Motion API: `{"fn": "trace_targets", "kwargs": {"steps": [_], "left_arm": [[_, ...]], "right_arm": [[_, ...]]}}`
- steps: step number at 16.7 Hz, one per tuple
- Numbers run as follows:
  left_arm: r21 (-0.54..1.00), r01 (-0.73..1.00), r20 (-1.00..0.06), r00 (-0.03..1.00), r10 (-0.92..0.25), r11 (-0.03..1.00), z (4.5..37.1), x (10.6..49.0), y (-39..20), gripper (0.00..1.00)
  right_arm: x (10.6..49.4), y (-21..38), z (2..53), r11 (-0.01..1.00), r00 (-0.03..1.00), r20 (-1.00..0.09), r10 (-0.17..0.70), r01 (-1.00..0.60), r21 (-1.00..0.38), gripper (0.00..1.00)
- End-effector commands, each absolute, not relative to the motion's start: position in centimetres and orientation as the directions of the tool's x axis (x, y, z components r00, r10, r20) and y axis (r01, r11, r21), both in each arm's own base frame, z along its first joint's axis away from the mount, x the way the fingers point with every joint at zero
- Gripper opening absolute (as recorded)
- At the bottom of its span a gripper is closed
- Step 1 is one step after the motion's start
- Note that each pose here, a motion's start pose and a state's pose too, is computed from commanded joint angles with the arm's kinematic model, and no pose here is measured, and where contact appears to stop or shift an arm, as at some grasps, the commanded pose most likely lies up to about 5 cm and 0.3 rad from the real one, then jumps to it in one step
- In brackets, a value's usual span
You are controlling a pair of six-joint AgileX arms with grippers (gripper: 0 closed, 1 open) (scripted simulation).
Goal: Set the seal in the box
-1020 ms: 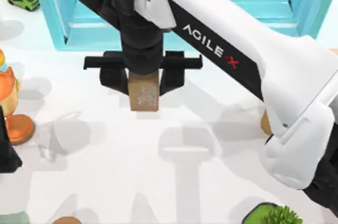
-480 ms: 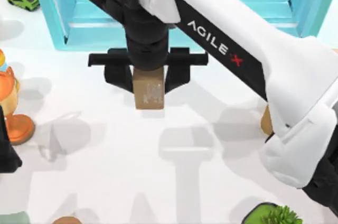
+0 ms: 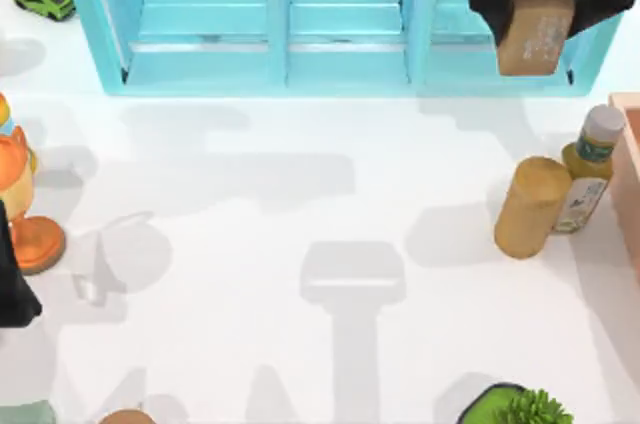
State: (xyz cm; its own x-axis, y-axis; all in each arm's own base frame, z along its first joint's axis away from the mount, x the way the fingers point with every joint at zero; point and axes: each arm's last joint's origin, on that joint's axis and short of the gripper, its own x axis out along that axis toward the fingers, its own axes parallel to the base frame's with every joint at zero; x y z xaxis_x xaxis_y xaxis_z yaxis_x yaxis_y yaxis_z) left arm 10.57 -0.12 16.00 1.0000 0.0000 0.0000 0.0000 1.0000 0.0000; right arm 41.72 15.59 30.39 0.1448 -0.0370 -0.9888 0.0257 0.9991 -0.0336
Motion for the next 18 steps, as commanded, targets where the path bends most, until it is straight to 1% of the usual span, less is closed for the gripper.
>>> {"fn": "trace_targets", "kwargs": {"steps": [2,4,7,9,12,15,18], "left_arm": [[0.000,0.000,0.000,1.000,0.000,1.000,16.0,10.6,-0.1,1.00],[0.000,0.000,0.000,1.000,0.000,1.000,16.0,10.6,-0.1,1.00],[0.000,0.000,0.000,1.000,0.000,1.000,16.0,10.6,-0.1,1.00],[0.000,0.000,0.000,1.000,0.000,1.000,16.0,10.6,-0.1,1.00],[0.000,0.000,0.000,1.000,0.000,1.000,16.0,10.6,-0.1,1.00],[0.000,0.000,0.000,1.000,0.000,1.000,16.0,10.6,-0.1,1.00],[0.000,0.000,0.000,1.000,0.000,1.000,16.0,10.6,-0.1,1.00]], "right_arm": [[41.9,6.9,31.2,0.997,0.119,-0.991,-0.068,0.036,-0.065,0.00],[40.3,-0.5,30.8,0.996,0.063,-0.995,-0.083,0.038,-0.081,0.00],[36.3,-7.3,29.0,0.998,-0.007,-0.998,-0.056,0.034,-0.057,0.00],[33.7,-9.3,28.1,0.999,-0.005,-1.000,-0.030,0.032,-0.030,0.00],[31.1,-9.6,27.5,1.000,0.052,-0.999,-0.006,0.004,-0.006,0.00],[29.9,-9.8,27.3,1.000,0.100,-0.995,0.002,0.005,0.002,0.00],[29.8,-9.9,27.3,1.000,0.104,-0.995,0.002,0.009,0.003,0.00]]}}
